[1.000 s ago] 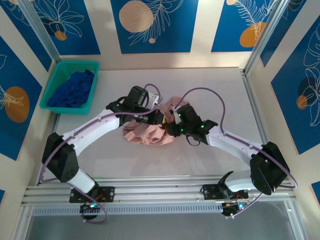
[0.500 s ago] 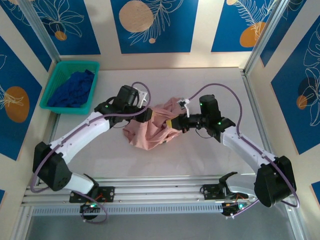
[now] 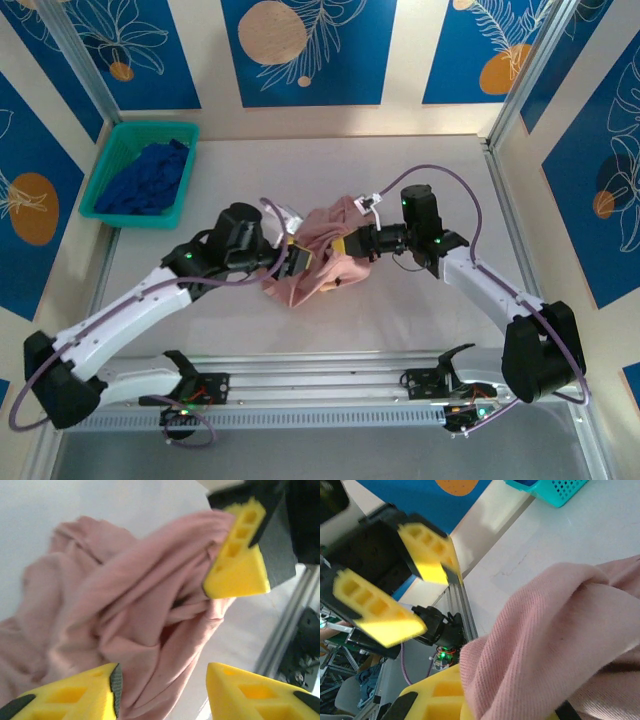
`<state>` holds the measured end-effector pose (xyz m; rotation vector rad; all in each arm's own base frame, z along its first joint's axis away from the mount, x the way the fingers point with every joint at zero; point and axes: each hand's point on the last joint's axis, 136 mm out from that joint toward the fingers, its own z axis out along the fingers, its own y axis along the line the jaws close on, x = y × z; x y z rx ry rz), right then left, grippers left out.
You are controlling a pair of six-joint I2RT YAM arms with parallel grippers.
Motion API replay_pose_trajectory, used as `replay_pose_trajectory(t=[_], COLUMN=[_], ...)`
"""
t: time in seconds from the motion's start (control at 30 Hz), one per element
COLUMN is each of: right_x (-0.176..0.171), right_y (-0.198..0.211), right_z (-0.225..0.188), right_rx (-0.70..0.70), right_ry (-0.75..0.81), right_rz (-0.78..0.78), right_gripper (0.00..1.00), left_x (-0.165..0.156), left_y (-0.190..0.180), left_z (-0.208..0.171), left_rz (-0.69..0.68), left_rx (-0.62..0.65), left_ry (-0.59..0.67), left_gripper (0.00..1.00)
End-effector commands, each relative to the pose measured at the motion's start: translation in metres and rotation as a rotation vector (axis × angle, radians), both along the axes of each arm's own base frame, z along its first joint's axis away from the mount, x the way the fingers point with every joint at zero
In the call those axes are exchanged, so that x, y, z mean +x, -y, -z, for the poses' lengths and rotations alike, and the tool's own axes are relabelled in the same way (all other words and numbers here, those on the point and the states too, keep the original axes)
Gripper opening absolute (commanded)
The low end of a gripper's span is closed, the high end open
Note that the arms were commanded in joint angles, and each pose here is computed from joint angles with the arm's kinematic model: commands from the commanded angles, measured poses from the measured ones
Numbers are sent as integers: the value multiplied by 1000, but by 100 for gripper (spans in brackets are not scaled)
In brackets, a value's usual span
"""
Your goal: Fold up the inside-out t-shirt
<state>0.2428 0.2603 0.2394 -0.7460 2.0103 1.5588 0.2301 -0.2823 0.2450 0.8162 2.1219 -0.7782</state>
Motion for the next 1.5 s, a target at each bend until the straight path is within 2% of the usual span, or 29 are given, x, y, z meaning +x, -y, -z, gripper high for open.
replay_pose_trajectory(t=[0.0, 0.2, 0.33, 0.47, 0.57, 0.7, 0.93, 1.07, 1.2, 1.37, 1.47], right_x=[-2, -1, -2, -2, -2, 10, 36, 50, 65, 65, 56], right_y=[0, 3, 4, 4, 7, 20, 29, 27, 41, 63, 63], right_z=[-17, -15, -14, -10, -11, -22, -58, -54, -29, -18, -23], right_rx=[28, 23, 19, 12, 5, -26, -43, -124, -360, -534, -579], right_ry=[25, 19, 20, 15, 22, 56, 62, 7, -11, 32, 128], right_rz=[-36, -30, -30, -27, -14, 69, 213, 293, 453, 543, 518], right_gripper=[0, 0, 0, 0, 0, 0, 1, 8, 21, 35, 37], left_x=[1, 27, 36, 43, 46, 42, 4, -4, 0, 9, 15], left_y=[24, 33, 39, 46, 43, 28, 6, 0, -2, -5, -5], left_z=[18, 32, 38, 34, 30, 9, -91, -125, -132, -124, -116], left_rz=[109, 80, 78, 78, 71, 70, 183, 199, 173, 120, 93], left_rx=[21, 83, 85, 61, 63, 11, -350, -496, -541, -520, -498], left_ry=[-25, 22, 20, 26, 31, 42, 125, 95, 56, 37, 21], left_gripper=[46, 47, 42, 27, 12, 0, 0, 0, 0, 0, 0])
